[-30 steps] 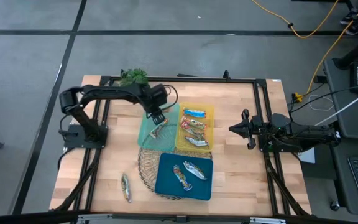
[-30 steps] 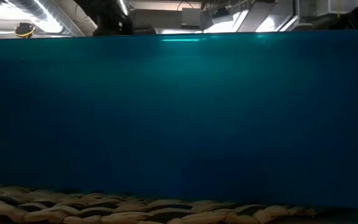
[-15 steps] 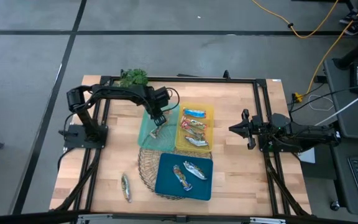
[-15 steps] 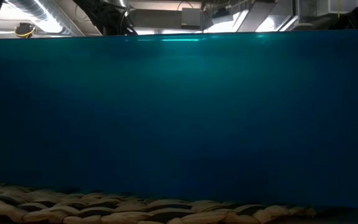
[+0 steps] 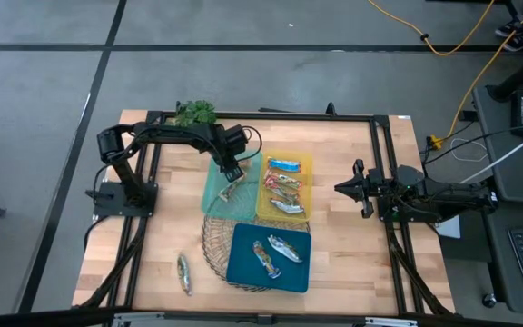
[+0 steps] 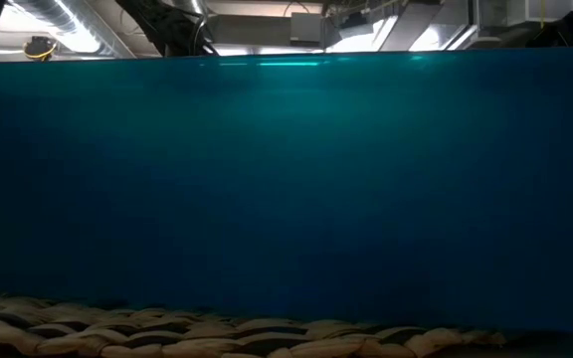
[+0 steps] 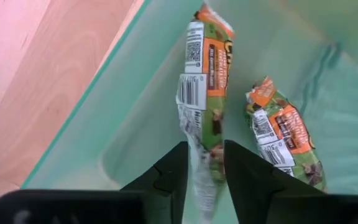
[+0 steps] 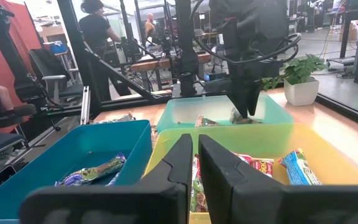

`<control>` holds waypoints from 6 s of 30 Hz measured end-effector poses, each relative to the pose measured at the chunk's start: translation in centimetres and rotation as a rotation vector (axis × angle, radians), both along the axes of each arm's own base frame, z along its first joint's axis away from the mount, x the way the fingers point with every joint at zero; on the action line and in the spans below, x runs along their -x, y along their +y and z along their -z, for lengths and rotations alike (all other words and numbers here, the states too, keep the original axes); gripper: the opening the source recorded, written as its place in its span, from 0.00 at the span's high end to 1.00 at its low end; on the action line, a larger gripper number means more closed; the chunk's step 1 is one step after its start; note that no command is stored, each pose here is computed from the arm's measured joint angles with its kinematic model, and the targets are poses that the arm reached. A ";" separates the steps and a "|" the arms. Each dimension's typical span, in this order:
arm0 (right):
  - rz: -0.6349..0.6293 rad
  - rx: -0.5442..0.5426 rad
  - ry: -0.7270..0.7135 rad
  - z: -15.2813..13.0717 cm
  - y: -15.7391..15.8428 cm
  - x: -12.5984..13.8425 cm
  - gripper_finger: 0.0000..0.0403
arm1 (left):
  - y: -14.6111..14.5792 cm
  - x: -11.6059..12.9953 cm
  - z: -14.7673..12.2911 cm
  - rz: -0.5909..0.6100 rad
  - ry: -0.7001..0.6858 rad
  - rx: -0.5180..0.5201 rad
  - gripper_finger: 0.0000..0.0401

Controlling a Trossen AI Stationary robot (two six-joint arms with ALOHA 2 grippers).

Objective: Pick and place Granola Bars by type
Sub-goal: Put the yellow granola bar into the green bin

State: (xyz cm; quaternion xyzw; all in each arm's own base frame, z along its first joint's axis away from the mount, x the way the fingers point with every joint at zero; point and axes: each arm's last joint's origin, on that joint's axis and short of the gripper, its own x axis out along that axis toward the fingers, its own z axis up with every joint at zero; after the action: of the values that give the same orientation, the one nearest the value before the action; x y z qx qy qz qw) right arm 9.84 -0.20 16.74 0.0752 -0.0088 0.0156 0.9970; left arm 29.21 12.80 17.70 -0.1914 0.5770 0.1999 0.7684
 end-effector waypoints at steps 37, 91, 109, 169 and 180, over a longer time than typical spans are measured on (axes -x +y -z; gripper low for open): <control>0.000 0.000 0.000 0.0 0.0 0.0 0.92 | -15.4 6.6 -15.3 0.452 -0.590 0.034 0.71; 0.000 0.000 0.000 0.0 0.0 0.0 0.92 | -33.6 12.1 -1.0 -0.486 -0.151 0.625 0.72; 0.000 0.001 0.000 0.0 0.0 0.0 0.92 | -32.2 13.7 0.6 -0.495 0.101 0.406 0.69; 0.000 0.000 0.000 0.0 0.0 0.0 0.92 | -30.7 14.1 1.9 -0.392 0.055 0.422 0.88; 0.000 0.000 0.000 0.0 0.0 0.0 0.92 | -29.3 14.4 -3.0 -0.295 -0.262 0.465 0.88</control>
State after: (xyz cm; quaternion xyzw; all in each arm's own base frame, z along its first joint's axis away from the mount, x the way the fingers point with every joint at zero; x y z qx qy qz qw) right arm 9.84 -0.20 16.74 0.0752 -0.0087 0.0156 0.9970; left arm 14.79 -16.54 20.66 -0.4682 0.4691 0.1456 0.7346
